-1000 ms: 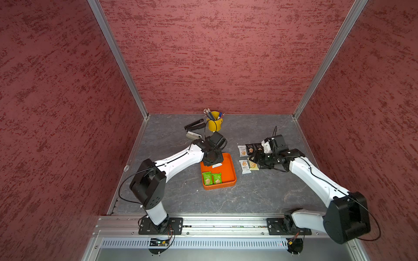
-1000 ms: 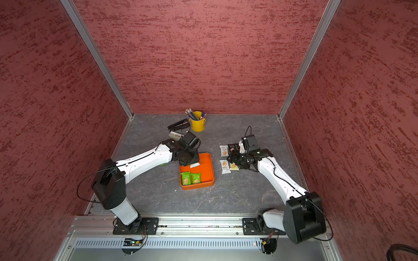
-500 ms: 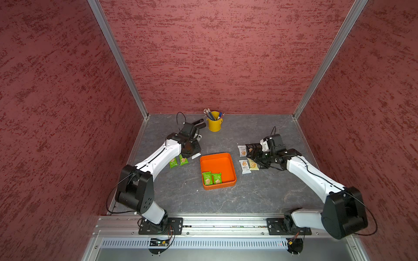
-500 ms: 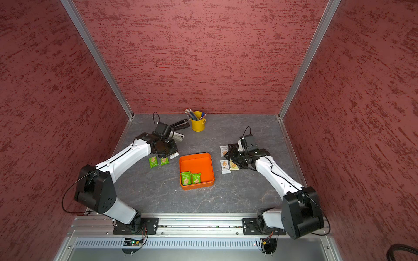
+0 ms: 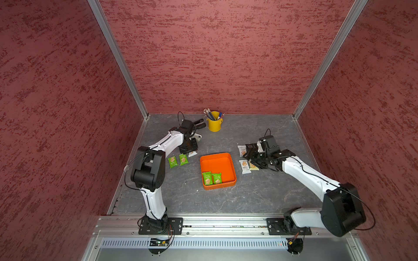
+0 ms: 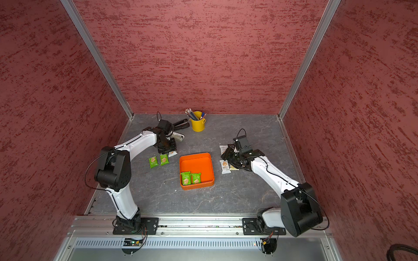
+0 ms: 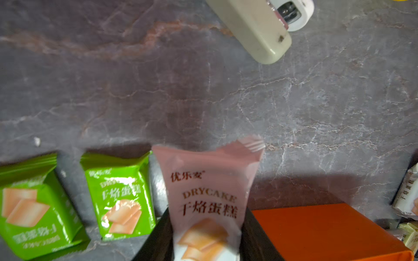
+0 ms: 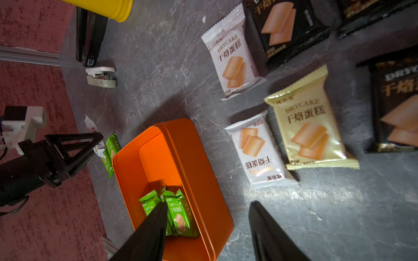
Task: Take the cookies out of the storage box
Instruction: Place the cookie at the center of the board.
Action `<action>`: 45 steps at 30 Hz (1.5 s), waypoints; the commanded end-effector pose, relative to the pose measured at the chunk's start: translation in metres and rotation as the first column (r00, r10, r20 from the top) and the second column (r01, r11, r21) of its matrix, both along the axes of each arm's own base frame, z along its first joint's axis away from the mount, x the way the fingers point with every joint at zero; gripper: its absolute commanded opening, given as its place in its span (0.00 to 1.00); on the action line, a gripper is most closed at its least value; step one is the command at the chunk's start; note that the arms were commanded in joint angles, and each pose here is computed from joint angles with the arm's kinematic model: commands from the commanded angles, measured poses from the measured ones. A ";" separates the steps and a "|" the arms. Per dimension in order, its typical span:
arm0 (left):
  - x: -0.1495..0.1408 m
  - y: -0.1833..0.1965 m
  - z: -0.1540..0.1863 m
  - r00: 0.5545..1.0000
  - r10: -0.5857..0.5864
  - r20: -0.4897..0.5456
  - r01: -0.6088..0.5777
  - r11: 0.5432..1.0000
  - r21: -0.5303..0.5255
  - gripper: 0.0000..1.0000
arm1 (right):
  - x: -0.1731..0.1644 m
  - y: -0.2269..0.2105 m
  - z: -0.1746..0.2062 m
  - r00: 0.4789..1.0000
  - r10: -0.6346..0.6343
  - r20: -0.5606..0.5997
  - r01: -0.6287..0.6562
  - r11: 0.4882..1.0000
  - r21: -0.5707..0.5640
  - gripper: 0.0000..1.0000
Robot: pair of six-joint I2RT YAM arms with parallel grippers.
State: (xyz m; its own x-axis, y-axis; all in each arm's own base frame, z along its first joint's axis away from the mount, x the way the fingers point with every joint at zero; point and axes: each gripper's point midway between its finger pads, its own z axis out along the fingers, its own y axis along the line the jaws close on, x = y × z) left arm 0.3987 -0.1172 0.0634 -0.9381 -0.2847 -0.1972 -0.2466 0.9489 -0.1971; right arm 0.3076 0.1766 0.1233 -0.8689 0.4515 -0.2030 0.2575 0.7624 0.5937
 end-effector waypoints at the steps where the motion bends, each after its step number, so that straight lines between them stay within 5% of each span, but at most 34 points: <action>1: 0.009 0.003 -0.008 0.999 -0.039 -0.018 0.040 0.999 0.031 0.39 | 0.007 -0.003 0.002 0.999 -0.048 0.017 0.048 0.998 -0.028 0.62; 12: 0.010 0.004 -0.037 0.994 -0.050 -0.099 0.055 0.998 0.042 0.40 | 0.005 -0.005 0.004 0.999 -0.052 0.012 0.053 0.997 -0.049 0.62; 18: 0.005 0.004 -0.031 0.995 -0.034 -0.098 0.038 0.998 0.041 0.61 | 0.002 -0.006 0.006 0.999 -0.030 0.016 0.031 0.997 -0.064 0.62; 25: -0.007 -0.010 0.006 1.000 -0.001 -0.023 0.001 1.000 -0.003 0.70 | -0.002 -0.004 0.009 0.999 0.027 0.028 -0.025 0.997 -0.074 0.62; 36: -0.073 -0.067 0.064 0.996 0.011 0.087 -0.008 0.999 -0.035 0.69 | -0.010 0.007 0.009 0.984 0.173 0.038 -0.170 0.983 -0.069 0.63; 45: -0.139 -0.103 0.066 0.997 0.017 0.081 -0.017 1.000 0.002 0.70 | -0.022 0.008 0.001 0.970 0.242 0.028 -0.240 0.969 -0.059 0.64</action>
